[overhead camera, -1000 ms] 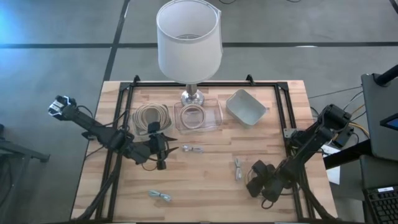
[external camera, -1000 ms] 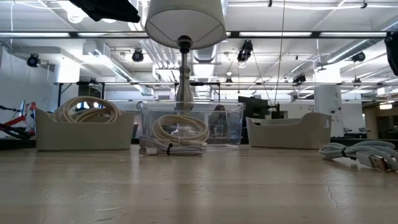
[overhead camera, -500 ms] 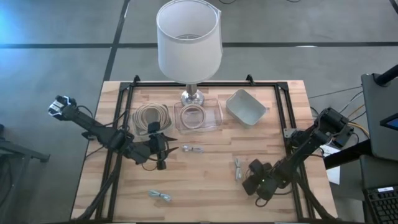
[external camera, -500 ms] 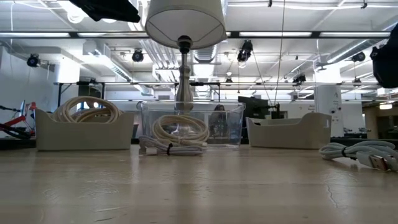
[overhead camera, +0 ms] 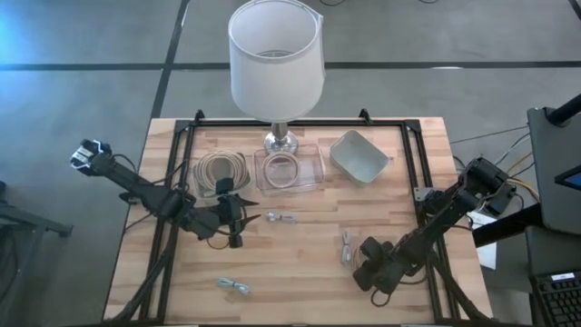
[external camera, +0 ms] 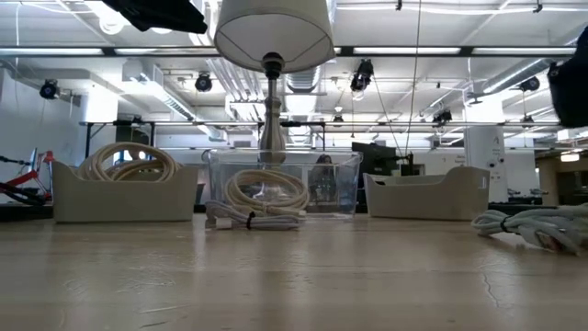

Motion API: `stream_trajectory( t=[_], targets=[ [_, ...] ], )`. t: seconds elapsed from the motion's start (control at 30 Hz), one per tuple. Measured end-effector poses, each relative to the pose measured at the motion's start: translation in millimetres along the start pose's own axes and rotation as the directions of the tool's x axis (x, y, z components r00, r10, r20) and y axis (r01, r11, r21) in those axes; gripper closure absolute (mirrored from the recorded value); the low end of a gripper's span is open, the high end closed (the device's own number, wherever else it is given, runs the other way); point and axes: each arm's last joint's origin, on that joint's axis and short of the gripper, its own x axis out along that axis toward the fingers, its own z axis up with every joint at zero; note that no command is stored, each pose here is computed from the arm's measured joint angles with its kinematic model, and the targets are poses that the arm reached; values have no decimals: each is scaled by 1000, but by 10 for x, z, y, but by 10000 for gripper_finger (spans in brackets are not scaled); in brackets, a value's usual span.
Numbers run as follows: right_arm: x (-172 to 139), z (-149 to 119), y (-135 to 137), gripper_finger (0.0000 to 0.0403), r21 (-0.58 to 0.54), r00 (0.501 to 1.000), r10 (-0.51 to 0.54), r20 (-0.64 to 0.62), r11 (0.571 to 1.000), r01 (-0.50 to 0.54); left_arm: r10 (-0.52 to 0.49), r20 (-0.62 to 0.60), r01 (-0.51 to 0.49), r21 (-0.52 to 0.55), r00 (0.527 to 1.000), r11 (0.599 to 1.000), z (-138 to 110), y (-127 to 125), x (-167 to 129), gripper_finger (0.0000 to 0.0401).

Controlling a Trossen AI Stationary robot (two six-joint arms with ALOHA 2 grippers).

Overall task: Pick & Place USB Port
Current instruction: Put the light brown hdmi cable into the transparent bin

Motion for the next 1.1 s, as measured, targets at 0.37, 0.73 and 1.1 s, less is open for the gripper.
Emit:
stream_trajectory(
  t=[0.37,0.73,1.1],
  targets=[
    [-422,74,539,388,-233,987,-30,158,970,67,1,1,-1,-1,1000,1000,2,2,2,249],
    [-850,249,1140,389,-666,795,129,592,633,393,1,0,-1,-47,1000,999,-1,-4,8,249],
    [-842,1001,1183,389,-365,498,-23,867,650,666,2,1,-2,-72,1000,997,1,-3,10,249]
  ],
)
